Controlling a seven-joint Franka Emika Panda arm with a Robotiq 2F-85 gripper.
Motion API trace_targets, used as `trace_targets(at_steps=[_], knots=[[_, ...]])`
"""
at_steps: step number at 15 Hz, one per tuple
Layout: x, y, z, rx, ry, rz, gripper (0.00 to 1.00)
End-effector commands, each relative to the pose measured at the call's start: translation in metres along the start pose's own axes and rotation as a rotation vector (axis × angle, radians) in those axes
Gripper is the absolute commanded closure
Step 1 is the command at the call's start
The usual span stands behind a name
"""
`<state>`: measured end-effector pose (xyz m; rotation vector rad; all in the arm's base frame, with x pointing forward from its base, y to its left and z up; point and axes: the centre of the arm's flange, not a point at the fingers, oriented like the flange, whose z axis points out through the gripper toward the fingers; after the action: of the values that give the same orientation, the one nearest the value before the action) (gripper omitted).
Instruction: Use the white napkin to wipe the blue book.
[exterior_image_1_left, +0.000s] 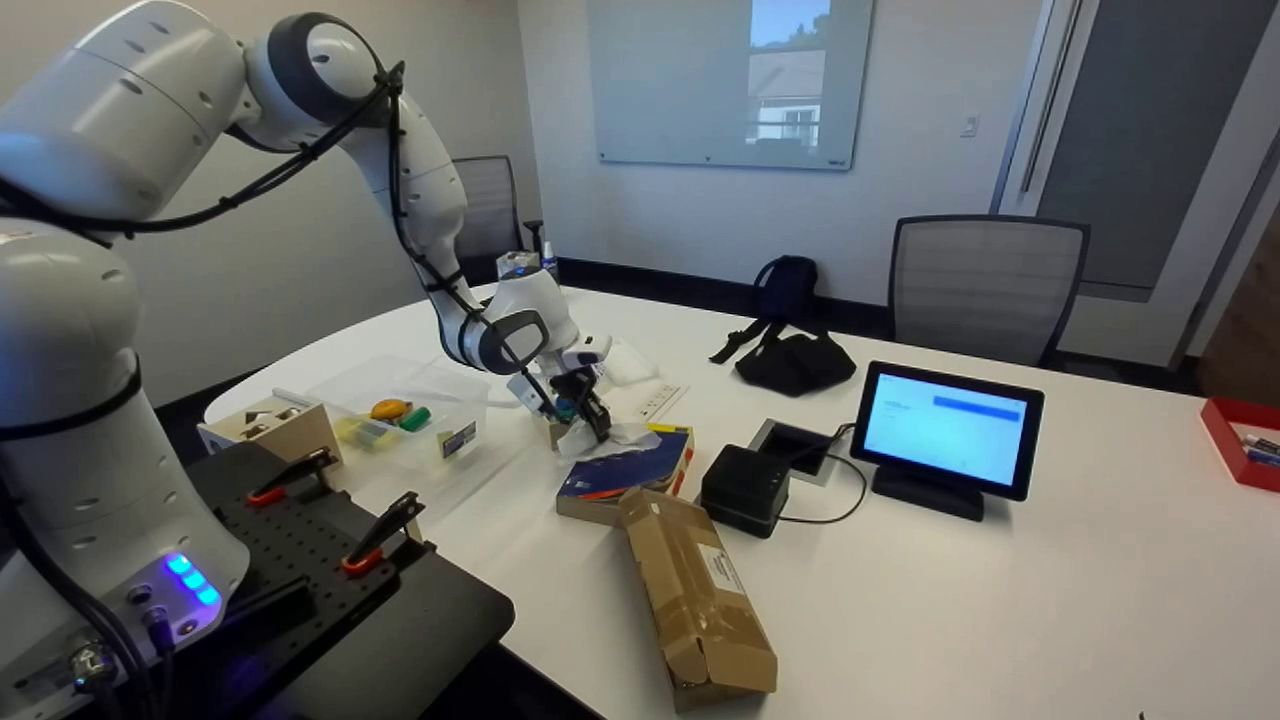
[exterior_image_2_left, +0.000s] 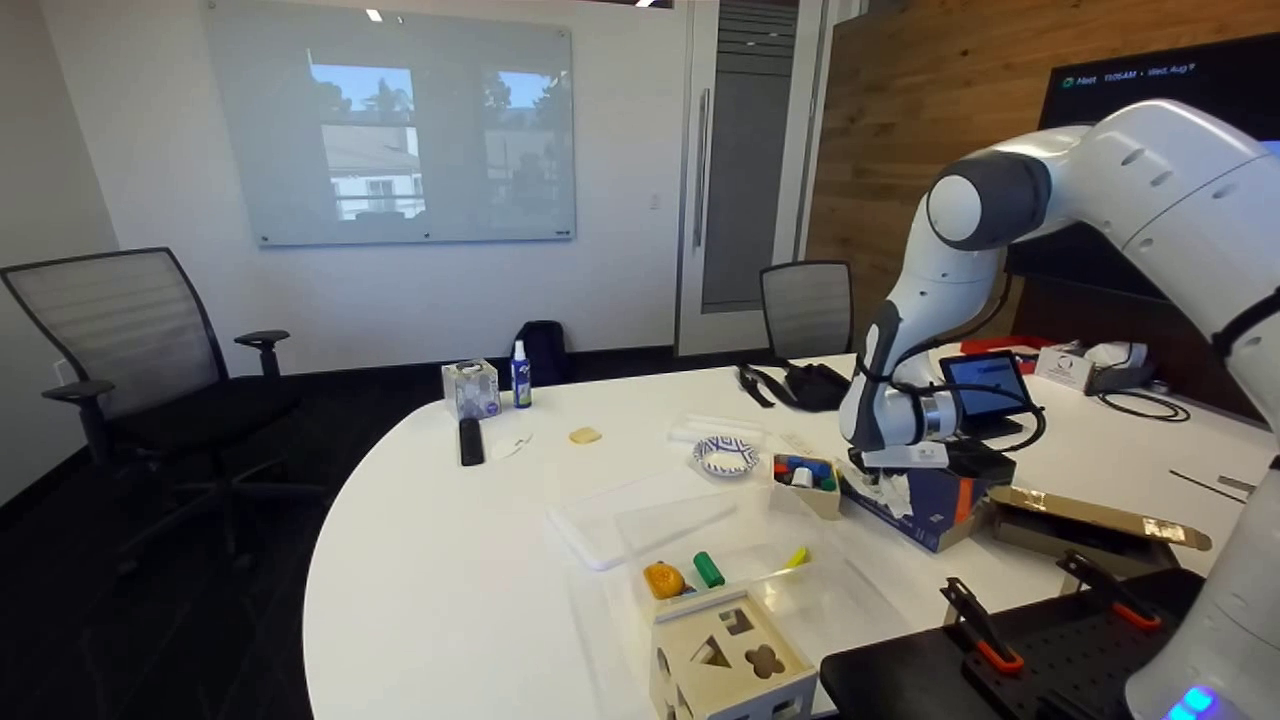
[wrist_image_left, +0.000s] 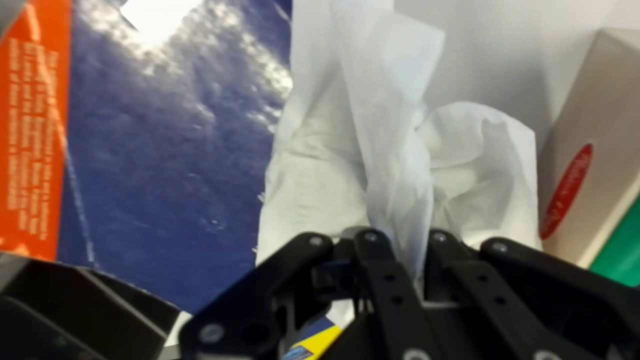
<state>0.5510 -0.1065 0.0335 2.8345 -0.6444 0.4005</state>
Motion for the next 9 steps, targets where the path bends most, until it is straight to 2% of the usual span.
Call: trace_targets(at_steps=[1, 5, 9], knots=[[-0.005, 0.043, -0.018, -0.074, -0.028, 0.088, 0.98], [-0.005, 0.088, -0.01, -0.141, -0.025, 0.174, 0.98], [-0.022, 0.089, -0.005, -0.12, -0.108, 0.166, 0.98]])
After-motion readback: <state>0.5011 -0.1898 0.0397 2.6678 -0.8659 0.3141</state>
